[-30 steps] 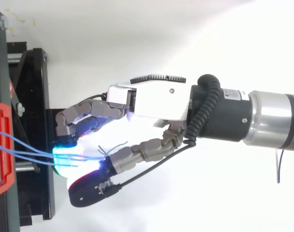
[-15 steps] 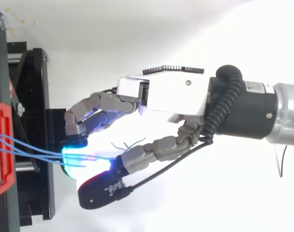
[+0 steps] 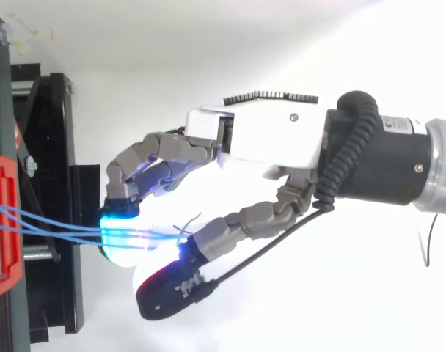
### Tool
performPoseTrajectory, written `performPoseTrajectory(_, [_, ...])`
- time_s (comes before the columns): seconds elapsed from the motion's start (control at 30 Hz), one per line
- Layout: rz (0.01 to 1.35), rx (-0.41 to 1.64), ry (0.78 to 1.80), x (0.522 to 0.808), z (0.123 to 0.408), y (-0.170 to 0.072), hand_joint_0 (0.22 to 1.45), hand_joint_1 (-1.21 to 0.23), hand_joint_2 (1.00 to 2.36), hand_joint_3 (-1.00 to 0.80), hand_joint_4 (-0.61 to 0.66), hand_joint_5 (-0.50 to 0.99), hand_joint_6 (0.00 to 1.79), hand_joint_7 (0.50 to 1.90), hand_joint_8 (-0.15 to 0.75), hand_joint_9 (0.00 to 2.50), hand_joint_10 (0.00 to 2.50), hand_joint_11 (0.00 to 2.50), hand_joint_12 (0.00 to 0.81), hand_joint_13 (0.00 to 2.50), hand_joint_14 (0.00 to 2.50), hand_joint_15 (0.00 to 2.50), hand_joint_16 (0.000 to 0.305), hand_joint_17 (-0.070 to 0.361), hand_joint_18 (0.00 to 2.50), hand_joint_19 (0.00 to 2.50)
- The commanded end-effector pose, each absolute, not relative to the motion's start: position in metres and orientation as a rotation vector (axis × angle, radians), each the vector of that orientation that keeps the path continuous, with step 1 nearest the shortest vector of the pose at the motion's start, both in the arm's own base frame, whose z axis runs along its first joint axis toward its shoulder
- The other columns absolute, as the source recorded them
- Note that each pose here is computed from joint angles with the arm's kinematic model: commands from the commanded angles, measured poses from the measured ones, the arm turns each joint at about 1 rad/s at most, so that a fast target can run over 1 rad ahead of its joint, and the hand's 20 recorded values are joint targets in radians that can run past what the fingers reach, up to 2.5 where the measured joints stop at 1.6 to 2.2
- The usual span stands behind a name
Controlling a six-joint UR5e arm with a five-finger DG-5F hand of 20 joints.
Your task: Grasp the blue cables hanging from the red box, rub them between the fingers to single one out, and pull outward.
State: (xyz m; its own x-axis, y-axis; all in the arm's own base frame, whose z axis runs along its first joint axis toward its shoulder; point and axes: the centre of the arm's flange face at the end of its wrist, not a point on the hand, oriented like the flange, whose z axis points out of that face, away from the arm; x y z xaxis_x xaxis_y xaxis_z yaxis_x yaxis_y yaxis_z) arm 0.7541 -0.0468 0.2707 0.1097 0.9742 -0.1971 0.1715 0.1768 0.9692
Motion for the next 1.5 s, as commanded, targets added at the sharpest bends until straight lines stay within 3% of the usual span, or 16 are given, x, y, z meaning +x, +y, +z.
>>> performPoseTrajectory(0.0, [0.881, 1.252, 1.326, 0.752, 0.269, -0.051, 0.52, -0.73, 1.00, -0.50, 0.23, -0.16, 0.76, 1.00, 0.298, 0.69, 0.01, 0.31, 0.346, 0.61, 0.01, 0.26, 0.043, 0.096, 0.54, 0.61])
performPoseTrajectory(0.2, [0.837, 1.285, 1.360, 0.745, 0.264, -0.062, 0.52, -0.64, 1.00, -0.50, 0.24, -0.13, 0.68, 1.08, 0.298, 0.72, 0.01, 0.30, 0.345, 0.62, 0.01, 0.26, 0.043, 0.096, 0.53, 0.61])
performPoseTrajectory(0.53, [0.813, 1.305, 1.380, 0.738, 0.251, -0.069, 0.57, -0.63, 1.00, -0.45, 0.21, -0.12, 0.66, 1.16, 0.284, 0.74, 0.01, 0.31, 0.330, 0.62, 0.01, 0.27, 0.039, 0.089, 0.52, 0.64])
performPoseTrajectory(1.07, [0.813, 1.308, 1.366, 0.738, 0.251, -0.075, 0.53, -0.62, 1.00, -0.49, 0.23, -0.13, 0.68, 1.11, 0.290, 0.75, 0.01, 0.32, 0.336, 0.64, 0.01, 0.28, 0.040, 0.091, 0.53, 0.64])
performPoseTrajectory(1.47, [0.826, 1.289, 1.337, 0.745, 0.268, -0.075, 0.53, -0.60, 1.00, -0.48, 0.23, -0.12, 0.67, 1.13, 0.295, 0.77, 0.01, 0.33, 0.337, 0.65, 0.01, 0.30, 0.041, 0.092, 0.54, 0.66])
